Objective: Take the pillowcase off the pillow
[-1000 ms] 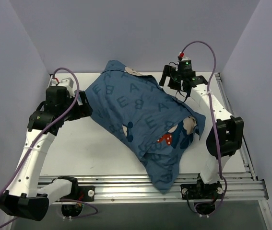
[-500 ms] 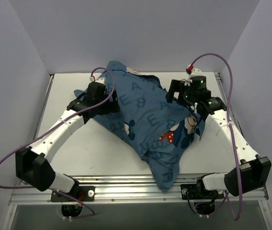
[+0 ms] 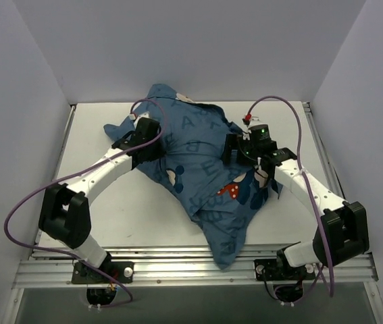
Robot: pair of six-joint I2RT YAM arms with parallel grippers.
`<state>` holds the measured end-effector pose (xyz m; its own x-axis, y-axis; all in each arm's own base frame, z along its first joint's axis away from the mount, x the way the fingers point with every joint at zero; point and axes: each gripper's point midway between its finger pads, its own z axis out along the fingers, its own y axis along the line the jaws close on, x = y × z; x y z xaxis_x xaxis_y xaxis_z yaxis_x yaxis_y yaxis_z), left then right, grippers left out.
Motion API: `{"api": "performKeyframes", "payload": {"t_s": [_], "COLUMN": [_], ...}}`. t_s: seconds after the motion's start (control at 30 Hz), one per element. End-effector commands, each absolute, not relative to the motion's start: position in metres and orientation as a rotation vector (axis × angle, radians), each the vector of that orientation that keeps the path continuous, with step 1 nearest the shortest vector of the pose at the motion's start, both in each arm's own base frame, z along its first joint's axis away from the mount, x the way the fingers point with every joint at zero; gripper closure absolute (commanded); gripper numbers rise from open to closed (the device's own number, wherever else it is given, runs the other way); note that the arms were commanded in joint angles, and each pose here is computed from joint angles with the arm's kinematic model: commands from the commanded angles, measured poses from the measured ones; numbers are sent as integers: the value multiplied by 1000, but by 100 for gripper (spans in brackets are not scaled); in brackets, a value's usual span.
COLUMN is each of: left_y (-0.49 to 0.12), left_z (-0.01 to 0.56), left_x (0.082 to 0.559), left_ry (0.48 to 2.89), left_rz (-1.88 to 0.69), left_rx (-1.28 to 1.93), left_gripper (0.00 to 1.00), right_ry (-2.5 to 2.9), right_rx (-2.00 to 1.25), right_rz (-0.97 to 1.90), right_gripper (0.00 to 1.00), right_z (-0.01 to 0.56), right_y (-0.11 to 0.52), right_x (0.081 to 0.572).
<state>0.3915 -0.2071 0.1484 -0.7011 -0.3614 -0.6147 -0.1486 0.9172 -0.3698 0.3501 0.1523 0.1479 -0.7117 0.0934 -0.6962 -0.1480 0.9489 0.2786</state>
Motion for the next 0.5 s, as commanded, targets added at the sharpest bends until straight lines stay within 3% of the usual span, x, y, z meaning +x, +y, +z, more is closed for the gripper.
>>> {"api": "performKeyframes", "payload": {"t_s": [0.0,0.23,0.33,0.47], "left_y": [-162,-72,-66,-80], "left_z": [168,169,183,203], "left_x": [404,399,398,397], "left_ry": [2232,2231,2221,2219], "left_rz": [-308,-180,-164,-217], "left_rx": [-495,-611,-573,-469], "left_gripper": [98,98,98,94], "right_ry": [2370,2382,2377,2320], "right_rx": [-52,312,452,328], "right_rz": [422,437,473,405], "right_gripper": [3,1,1,1], "right_z": [137,124,124,163], "right_y": [157,78,62,77], "right_x": [352,381,392,403]}}
